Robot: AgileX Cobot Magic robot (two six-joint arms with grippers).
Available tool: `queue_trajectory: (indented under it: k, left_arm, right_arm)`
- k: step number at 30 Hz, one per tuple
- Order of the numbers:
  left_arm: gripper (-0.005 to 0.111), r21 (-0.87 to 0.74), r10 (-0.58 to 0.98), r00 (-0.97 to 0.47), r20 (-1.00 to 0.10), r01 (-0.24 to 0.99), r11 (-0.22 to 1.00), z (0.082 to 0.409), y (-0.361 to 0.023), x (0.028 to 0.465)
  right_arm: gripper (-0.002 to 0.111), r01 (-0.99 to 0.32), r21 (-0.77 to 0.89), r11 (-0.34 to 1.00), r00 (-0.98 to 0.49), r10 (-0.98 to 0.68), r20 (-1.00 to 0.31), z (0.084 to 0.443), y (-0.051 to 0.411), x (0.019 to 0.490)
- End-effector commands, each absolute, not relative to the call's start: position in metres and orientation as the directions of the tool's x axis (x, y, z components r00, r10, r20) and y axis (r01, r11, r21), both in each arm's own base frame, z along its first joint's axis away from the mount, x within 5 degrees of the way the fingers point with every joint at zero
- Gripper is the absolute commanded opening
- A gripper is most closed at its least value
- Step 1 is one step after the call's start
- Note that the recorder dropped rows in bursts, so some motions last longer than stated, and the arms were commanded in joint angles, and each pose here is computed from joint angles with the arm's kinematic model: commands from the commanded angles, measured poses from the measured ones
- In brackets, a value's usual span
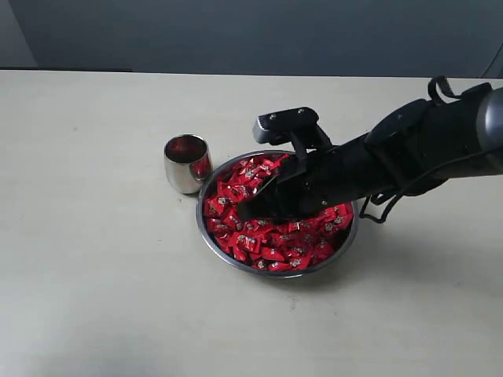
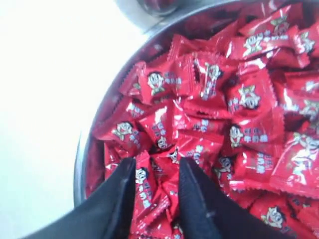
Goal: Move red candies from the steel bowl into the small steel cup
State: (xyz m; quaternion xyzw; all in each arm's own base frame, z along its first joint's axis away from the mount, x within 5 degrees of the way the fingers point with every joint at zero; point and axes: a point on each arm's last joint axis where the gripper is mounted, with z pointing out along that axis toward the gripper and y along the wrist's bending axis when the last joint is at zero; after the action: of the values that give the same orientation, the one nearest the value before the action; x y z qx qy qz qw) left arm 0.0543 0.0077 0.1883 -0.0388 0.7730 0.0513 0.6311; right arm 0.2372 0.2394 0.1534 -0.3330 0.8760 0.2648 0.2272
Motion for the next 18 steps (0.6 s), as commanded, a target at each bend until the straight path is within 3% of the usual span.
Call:
queue_trajectory:
  k: [1,11,18]
  left_arm:
    - [0.000,0.026,0.001,-0.197,-0.980,-0.125,0.992,0.187,0.008,0.054]
    - [0.000,0.026,0.001,-0.197,-0.980,-0.125,0.992,0.187,0.008,0.054]
    - [0.000,0.026,0.001,-0.197,-0.980,-0.125,0.992,0.187,0.008,0.054]
  right_arm:
    - [0.030,-0.737,0.282,0.615,-0.637,-0.490,-0.595,0.159,0.240,0.238]
    - [0.030,-0.797,0.219,0.563,-0.560,-0.555,-0.615,0.173,0.247,0.247]
    - [0.030,-0.781,0.175,0.599,-0.585,-0.604,-0.541,0.182,0.245,0.254]
